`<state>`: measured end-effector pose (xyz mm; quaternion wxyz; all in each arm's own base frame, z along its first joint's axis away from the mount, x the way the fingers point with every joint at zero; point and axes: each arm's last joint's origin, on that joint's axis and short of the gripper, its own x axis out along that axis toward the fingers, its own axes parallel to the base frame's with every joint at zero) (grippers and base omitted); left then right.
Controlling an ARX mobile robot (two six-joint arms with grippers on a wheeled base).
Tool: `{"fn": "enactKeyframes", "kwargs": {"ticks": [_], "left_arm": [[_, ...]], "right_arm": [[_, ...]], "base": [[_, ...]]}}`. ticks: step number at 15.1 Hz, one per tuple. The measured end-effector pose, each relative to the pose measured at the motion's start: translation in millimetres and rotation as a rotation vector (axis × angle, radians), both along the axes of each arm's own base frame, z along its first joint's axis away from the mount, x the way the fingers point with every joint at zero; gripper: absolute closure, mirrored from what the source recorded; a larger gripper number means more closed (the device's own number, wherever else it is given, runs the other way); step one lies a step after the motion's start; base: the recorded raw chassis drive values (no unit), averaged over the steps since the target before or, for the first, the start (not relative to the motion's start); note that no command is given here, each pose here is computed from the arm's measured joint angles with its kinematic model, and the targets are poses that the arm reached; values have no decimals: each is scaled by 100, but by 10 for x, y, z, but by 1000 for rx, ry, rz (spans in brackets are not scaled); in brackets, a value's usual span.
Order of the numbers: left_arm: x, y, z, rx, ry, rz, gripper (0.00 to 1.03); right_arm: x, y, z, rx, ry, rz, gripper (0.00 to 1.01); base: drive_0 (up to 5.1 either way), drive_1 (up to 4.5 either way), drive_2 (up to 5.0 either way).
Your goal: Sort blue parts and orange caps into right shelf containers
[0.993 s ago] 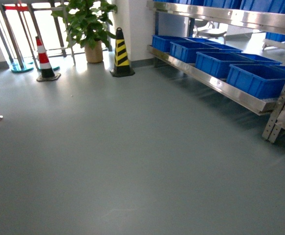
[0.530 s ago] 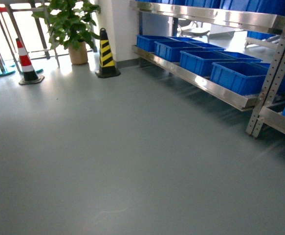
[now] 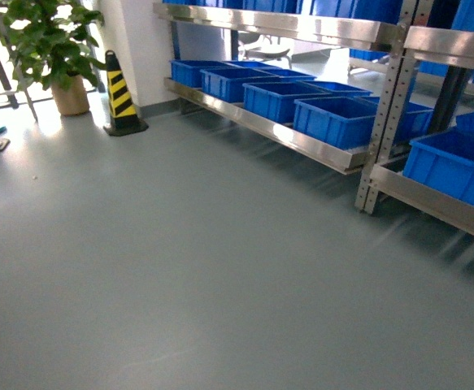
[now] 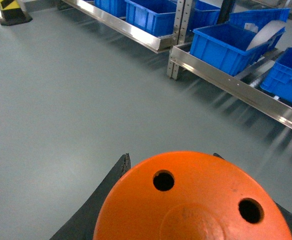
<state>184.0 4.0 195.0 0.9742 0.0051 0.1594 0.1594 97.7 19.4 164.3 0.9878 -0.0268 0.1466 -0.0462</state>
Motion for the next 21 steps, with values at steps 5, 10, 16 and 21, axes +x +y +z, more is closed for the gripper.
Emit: {"fn": "enactKeyframes", "kwargs": {"ticks": [5, 10, 16, 21], "left_arm": [[0, -1, 0, 0, 0, -1, 58], [0, -1, 0, 0, 0, 0, 58], [0, -1, 0, 0, 0, 0, 58], [0, 0, 0, 0, 0, 0, 58]], "right_arm": [[0, 0, 0, 0, 0, 0, 59], [0, 0, 0, 0, 0, 0, 59], [0, 0, 0, 0, 0, 0, 59], [0, 0, 0, 0, 0, 0, 59]], "base": [[-166, -166, -166], [-166, -166, -166], [-166, -166, -166], [-166, -166, -166]]}}
